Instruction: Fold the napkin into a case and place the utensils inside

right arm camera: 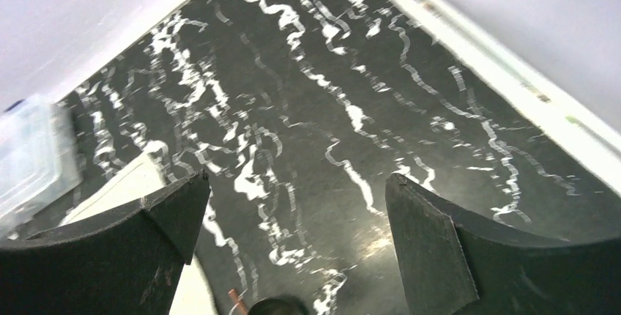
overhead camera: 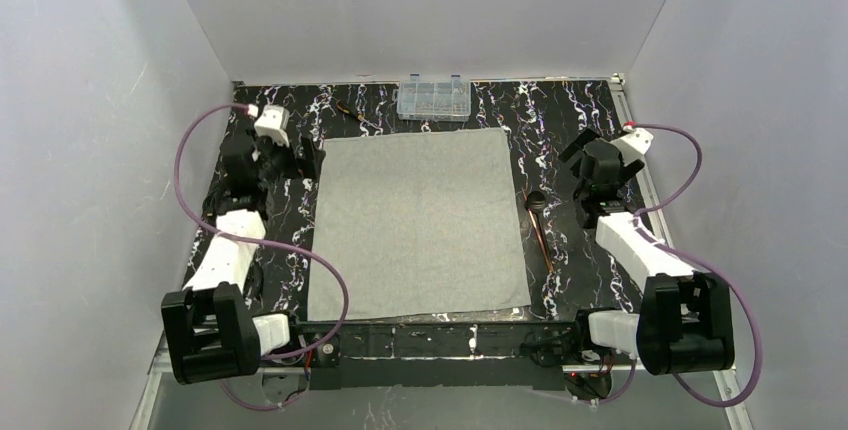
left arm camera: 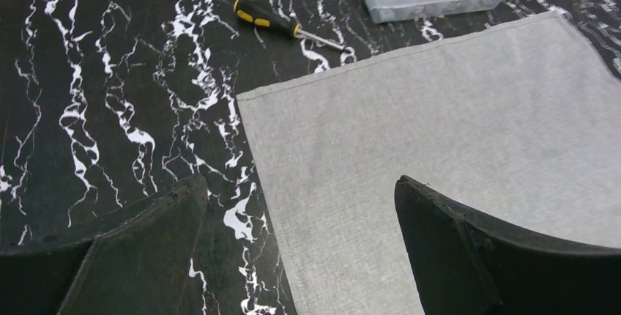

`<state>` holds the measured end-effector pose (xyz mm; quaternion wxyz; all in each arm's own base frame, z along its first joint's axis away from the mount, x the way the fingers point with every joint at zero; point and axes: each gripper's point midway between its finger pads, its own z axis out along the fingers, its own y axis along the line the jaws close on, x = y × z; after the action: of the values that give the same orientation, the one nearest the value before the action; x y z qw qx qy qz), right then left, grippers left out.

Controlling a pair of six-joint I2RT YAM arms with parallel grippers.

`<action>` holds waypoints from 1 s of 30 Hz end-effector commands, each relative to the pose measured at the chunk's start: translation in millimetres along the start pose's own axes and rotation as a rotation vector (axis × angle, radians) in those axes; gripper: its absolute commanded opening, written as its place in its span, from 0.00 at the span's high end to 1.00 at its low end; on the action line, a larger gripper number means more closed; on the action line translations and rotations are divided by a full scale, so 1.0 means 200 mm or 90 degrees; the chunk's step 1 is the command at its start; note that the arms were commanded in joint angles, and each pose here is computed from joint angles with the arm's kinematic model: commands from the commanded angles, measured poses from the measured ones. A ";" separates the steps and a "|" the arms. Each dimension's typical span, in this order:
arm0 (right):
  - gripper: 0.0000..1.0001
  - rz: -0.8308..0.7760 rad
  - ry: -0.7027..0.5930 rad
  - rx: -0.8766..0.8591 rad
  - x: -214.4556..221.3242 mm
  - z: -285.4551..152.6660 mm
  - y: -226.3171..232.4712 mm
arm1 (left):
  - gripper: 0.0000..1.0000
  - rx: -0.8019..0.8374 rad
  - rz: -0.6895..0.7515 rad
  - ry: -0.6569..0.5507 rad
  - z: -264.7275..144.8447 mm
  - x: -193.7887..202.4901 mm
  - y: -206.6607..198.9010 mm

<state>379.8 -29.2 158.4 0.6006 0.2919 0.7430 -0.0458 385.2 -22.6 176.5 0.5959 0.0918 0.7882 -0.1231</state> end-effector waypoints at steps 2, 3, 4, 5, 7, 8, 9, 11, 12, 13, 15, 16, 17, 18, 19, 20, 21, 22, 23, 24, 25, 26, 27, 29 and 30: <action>0.01 0.074 0.082 -0.148 -0.07 -0.10 0.27 | 0.02 0.073 -0.056 0.217 -0.16 0.08 -0.13; 0.01 0.060 0.094 -0.169 -0.08 -0.11 0.31 | 0.01 0.076 -0.068 0.240 -0.17 0.06 -0.13; 0.01 0.038 0.106 -0.176 -0.09 -0.12 0.35 | 0.02 0.082 -0.077 0.264 -0.18 0.05 -0.14; 0.01 0.002 0.115 -0.175 -0.08 -0.14 0.39 | 0.02 0.090 -0.082 0.283 -0.19 0.04 -0.15; 0.01 -0.074 0.130 -0.181 -0.05 -0.19 0.47 | 0.02 0.102 -0.093 0.310 -0.20 0.02 -0.16; 0.01 -0.112 0.133 -0.187 -0.03 -0.22 0.52 | 0.01 0.107 -0.095 0.318 -0.20 0.02 -0.16; 0.01 -0.144 0.133 -0.194 0.00 -0.25 0.57 | 0.02 0.112 -0.095 0.319 -0.19 0.02 -0.16; 0.01 -0.200 0.138 -0.199 0.05 -0.29 0.64 | 0.02 0.120 -0.088 0.321 -0.18 0.03 -0.17; 0.01 -0.218 0.145 -0.200 0.08 -0.29 0.67 | 0.02 0.121 -0.084 0.326 -0.17 0.04 -0.16; 0.01 -0.234 0.156 -0.201 0.11 -0.29 0.69 | 0.02 0.119 -0.081 0.334 -0.15 0.06 -0.16; 0.01 -0.250 0.173 -0.204 0.16 -0.26 0.74 | 0.02 0.114 -0.072 0.356 -0.10 0.09 -0.15; 0.01 -0.257 0.182 -0.208 0.19 -0.25 0.76 | 0.02 0.119 -0.065 0.369 -0.07 0.11 -0.16; 0.01 -0.265 0.191 -0.216 0.23 -0.24 0.79 | 0.02 0.122 -0.061 0.384 -0.05 0.13 -0.16; 0.01 -0.275 0.200 -0.221 0.27 -0.24 0.81 | 0.04 0.126 -0.056 0.398 -0.02 0.15 -0.17; 0.01 -0.291 0.206 -0.223 0.31 -0.24 0.83 | 0.06 0.130 -0.050 0.415 0.01 0.18 -0.17; 0.02 -0.308 0.211 -0.225 0.35 -0.24 0.85 | 0.08 0.132 -0.041 0.430 0.03 0.21 -0.17; 0.01 -0.324 0.215 -0.224 0.40 -0.24 0.87 | 0.10 0.131 -0.034 0.445 0.05 0.25 -0.17; 0.01 -0.338 0.222 -0.223 0.45 -0.23 0.88 | 0.12 0.129 -0.027 0.456 0.08 0.28 -0.16; 0.01 -0.348 0.231 -0.221 0.50 -0.23 0.89 | 0.14 0.124 -0.026 0.464 0.10 0.31 -0.15; 0.01 -0.354 0.239 -0.222 0.54 -0.21 0.90 | 0.15 0.121 -0.028 0.470 0.13 0.33 -0.14; 0.01 -0.354 0.247 -0.228 0.58 -0.20 0.92 | 0.17 0.120 -0.030 0.475 0.14 0.36 -0.13; 0.01 -0.354 0.252 -0.233 0.61 -0.19 0.93 | 0.20 0.122 -0.028 0.480 0.16 0.38 -0.12; 0.02 -0.353 0.260 -0.239 0.65 -0.18 0.95 | 0.23 0.121 -0.024 0.485 0.17 0.40 -0.11; 0.04 -0.352 0.278 -0.260 0.71 -0.17 1.00 | 0.29 0.129 0.005 0.501 0.20 0.45 -0.15; 0.06 -0.353 0.295 -0.267 0.77 -0.16 1.01 | 0.34 0.127 0.014 0.509 0.20 0.48 -0.15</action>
<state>411.7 188.5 80.0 0.4176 -0.0424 0.9075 -0.0186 381.3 -60.8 74.3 0.2259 0.1654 0.9440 -0.1748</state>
